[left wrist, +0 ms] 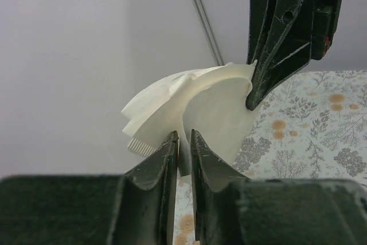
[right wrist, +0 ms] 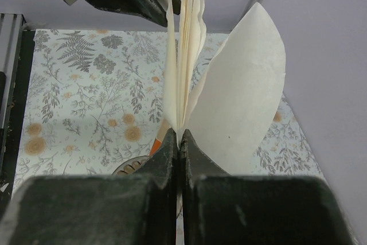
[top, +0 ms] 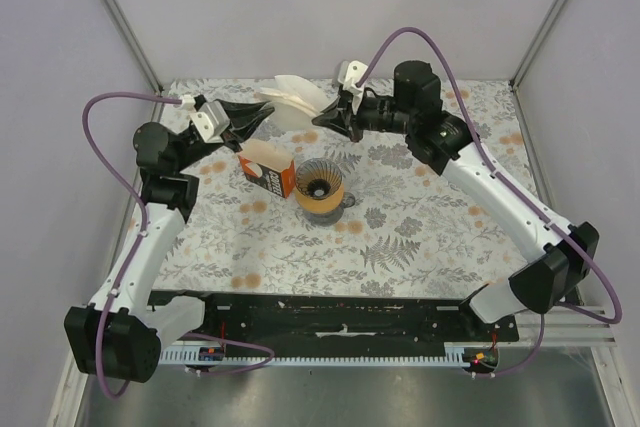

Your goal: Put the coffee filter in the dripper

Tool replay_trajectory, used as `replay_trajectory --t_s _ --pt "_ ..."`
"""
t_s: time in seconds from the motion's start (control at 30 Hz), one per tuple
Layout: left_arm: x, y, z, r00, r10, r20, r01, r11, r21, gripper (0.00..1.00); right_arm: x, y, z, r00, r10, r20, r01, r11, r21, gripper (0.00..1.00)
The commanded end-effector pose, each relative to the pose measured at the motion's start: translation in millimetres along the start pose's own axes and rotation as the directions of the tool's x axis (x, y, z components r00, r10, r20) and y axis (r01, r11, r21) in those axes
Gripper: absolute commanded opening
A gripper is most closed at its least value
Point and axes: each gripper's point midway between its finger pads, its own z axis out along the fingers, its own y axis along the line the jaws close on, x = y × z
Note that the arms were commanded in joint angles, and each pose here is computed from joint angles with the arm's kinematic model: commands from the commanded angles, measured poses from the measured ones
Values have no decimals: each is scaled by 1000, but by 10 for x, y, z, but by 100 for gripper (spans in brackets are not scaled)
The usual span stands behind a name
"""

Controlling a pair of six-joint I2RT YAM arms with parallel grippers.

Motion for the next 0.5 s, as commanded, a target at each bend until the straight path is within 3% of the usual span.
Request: replay_trajectory --t_s 0.0,0.13,0.47 --pt "-58 48 -45 995 95 -14 -95 995 -14 18 -188 -103 108 998 -31 46 31 999 -13 0" --pt "40 62 -94 991 118 -62 -120 993 -21 2 -52 -205 276 1000 -11 25 12 1000 -15 0" --pt "883 403 -405 915 128 -383 -200 967 -156 2 421 -238 897 995 74 -68 -74 997 2 0"
